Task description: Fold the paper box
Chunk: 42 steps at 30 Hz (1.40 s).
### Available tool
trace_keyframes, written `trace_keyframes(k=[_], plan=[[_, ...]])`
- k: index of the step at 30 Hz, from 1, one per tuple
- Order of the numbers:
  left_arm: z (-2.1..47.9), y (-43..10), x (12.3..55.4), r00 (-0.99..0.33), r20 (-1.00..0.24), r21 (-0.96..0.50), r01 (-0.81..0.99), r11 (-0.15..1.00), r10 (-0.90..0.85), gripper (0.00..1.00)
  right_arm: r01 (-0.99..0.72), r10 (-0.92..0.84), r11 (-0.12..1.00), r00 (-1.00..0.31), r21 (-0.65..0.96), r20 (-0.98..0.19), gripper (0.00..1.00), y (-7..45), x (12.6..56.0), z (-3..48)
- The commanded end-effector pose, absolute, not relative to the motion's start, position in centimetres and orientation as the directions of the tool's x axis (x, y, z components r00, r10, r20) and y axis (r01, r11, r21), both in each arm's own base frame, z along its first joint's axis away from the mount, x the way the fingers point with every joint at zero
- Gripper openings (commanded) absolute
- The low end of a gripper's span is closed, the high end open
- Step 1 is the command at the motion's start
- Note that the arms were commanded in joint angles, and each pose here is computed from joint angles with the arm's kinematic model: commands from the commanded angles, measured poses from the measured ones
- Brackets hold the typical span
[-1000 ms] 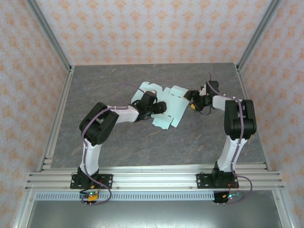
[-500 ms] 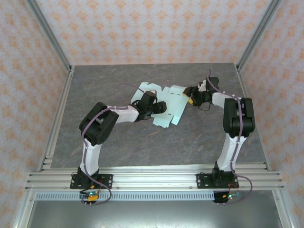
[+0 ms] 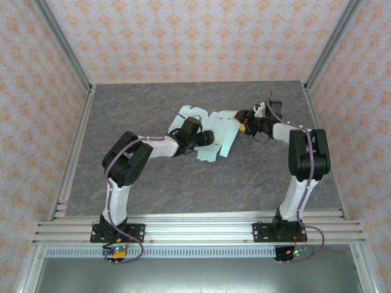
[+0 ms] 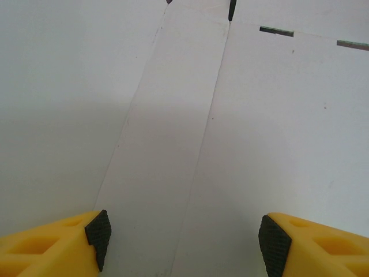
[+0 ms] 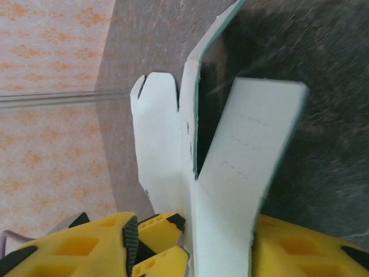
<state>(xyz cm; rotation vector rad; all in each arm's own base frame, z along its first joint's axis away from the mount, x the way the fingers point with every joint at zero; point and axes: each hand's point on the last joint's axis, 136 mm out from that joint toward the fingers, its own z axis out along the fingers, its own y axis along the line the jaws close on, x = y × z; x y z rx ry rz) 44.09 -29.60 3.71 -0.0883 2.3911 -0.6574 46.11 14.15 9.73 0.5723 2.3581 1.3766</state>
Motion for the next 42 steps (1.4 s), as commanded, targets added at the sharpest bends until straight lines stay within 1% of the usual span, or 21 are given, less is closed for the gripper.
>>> trace_keyframes(k=[1,3,7,9,10,15,17,20,23,25,27,30,33,34,38,40,41,42], plan=[[-2.3,-27.6,40.7,-0.884,-0.43,-0.411,0.009,0.912,-0.185,0.73,0.081,0.479,0.419,-0.866,0.905,-0.144,0.41,15.8,45.4,12.7],[-2.1,-27.7,40.7,-0.881,-0.436,-0.414,0.013,0.91,-0.185,0.73,0.083,0.48,0.431,-0.864,0.899,-0.15,0.34,15.7,45.0,12.5],[-0.5,-27.7,40.8,-0.86,-0.472,-0.434,0.037,0.9,-0.193,0.74,0.078,0.445,0.483,-0.879,0.872,-0.168,0.08,15.4,44.0,12.1],[0.8,-27.6,40.7,-0.84,-0.502,-0.457,0.054,0.888,-0.207,0.74,0.07,0.437,0.516,-0.879,0.854,-0.192,0.04,15.1,43.5,12.4],[1.7,-27.7,40.6,-0.825,-0.524,-0.478,0.078,0.875,-0.212,0.75,0.053,0.424,0.536,-0.88,0.843,-0.215,0.0,15.0,43.1,12.7],[7.6,-27.5,39.8,-0.714,-0.637,-0.571,0.187,0.799,-0.289,0.78,0.0,0.401,0.637,-0.854,0.771,-0.331,0.0,13.6,41.7,14.5],[9.9,-26.9,39.3,-0.658,-0.675,-0.597,0.222,0.771,-0.333,0.78,-0.027,0.4,0.677,-0.825,0.736,-0.399,0.0,12.9,41.4,16.1],[11.8,-25.3,38.6,-0.585,-0.715,-0.597,0.228,0.769,-0.382,0.79,-0.088,0.371,0.751,-0.764,0.655,-0.528,0.0,12.0,41.0,19.0],[12.7,-22.9,38.1,-0.5,-0.744,-0.593,0.192,0.782,-0.442,0.8,-0.231,0.213,0.845,-0.682,0.483,-0.7,0.0,12.3,39.9,22.3],[13.1,-21.5,37.8,-0.459,-0.766,-0.571,0.161,0.805,-0.451,0.8,-0.312,0.064,0.901,-0.591,0.301,-0.804,0.0,12.8,39.0,24.5],[13.3,-20.1,37.5,-0.427,-0.782,-0.547,0.119,0.829,-0.454,0.81,-0.379,-0.082,0.917,-0.49,0.127,-0.868,0.0,13.6,38.1,26.6],[13.2,-17.6,37.0,-0.375,-0.782,-0.548,0.032,0.836,-0.499,0.87,-0.415,-0.263,0.903,-0.331,-0.11,-0.906,0.0,14.7,37.2,29.3],[13.3,-16.2,36.5,-0.348,-0.786,-0.541,-0.011,0.841,-0.51,0.88,-0.421,-0.404,0.86,-0.215,-0.289,-0.889,0.0,16.0,36.8,30.0],[13.3,-15.6,36.3,-0.34,-0.79,-0.531,-0.034,0.846,-0.51,0.88,-0.404,-0.432,0.85,-0.164,-0.339,-0.887,0.0,16.1,36.1,31.2],[13.7,-13.9,35.7,-0.299,-0.809,-0.507,-0.079,0.858,-0.506,0.9,-0.464,-0.539,0.763,-0.076,-0.449,-0.839,0.0,17.7,34.6,30.3],[13.8,-13.7,35.6,-0.3,-0.819,-0.487,-0.084,0.869,-0.488,0.9,-0.563,-0.622,0.649,-0.006,-0.512,-0.783,0.0,19.0,33.0,28.5],[13.9,-13.6,35.5,-0.299,-0.822,-0.482,-0.089,0.872,-0.485,0.9,-0.633,-0.664,0.56,0.044,-0.535,-0.746,0.0,19.9,31.8,27.2],[13.9,-13.4,35.5,-0.296,-0.825,-0.478,-0.09,0.874,-0.482,0.9,-0.713,-0.715,0.424,0.114,-0.558,-0.69,0.0,20.6,30.0,25.4]])
